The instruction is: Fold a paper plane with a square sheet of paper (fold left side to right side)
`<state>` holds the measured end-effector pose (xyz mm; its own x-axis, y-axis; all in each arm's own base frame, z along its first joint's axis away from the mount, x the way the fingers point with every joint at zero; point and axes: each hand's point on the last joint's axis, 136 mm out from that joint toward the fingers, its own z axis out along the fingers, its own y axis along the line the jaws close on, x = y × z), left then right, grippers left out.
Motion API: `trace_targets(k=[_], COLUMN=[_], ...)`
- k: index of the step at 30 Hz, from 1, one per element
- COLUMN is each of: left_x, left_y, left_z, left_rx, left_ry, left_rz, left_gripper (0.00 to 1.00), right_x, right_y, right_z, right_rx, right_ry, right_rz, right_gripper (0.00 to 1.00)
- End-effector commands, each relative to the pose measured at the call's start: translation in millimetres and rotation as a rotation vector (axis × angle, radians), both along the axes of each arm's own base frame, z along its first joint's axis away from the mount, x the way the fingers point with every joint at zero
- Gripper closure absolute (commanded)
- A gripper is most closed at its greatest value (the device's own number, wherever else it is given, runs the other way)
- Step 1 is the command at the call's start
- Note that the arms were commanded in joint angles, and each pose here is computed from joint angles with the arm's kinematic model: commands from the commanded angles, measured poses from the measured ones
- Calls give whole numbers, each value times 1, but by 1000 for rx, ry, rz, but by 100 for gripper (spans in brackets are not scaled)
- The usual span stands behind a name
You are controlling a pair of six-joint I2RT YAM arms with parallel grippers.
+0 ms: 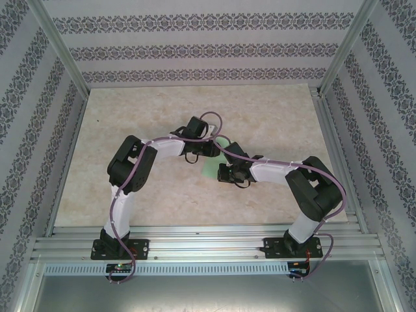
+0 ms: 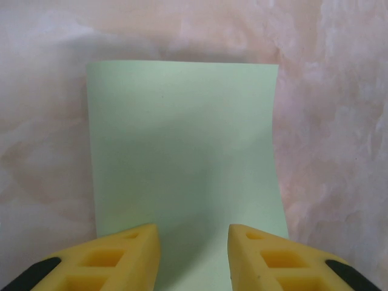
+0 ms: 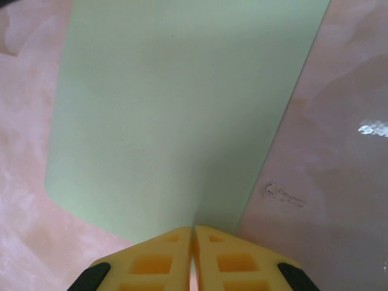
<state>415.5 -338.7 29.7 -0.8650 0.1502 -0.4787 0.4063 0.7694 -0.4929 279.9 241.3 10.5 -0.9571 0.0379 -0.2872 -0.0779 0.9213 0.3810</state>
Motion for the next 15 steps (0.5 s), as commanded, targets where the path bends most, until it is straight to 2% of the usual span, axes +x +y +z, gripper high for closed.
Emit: trace_targets(k=[1, 15], left_x=[35, 56], left_y=[29, 13], left_z=[-21, -14], left_rx=[125, 82], left_ry=[-69, -70], left_rz=[107, 105], left_gripper=[61, 57], right_x=[-47, -48], right_y=[-35, -33], right_z=[-39, -43], right_rx=[-160, -153], right_ry=[193, 202], right_rz=[16, 16], right_gripper=[89, 89])
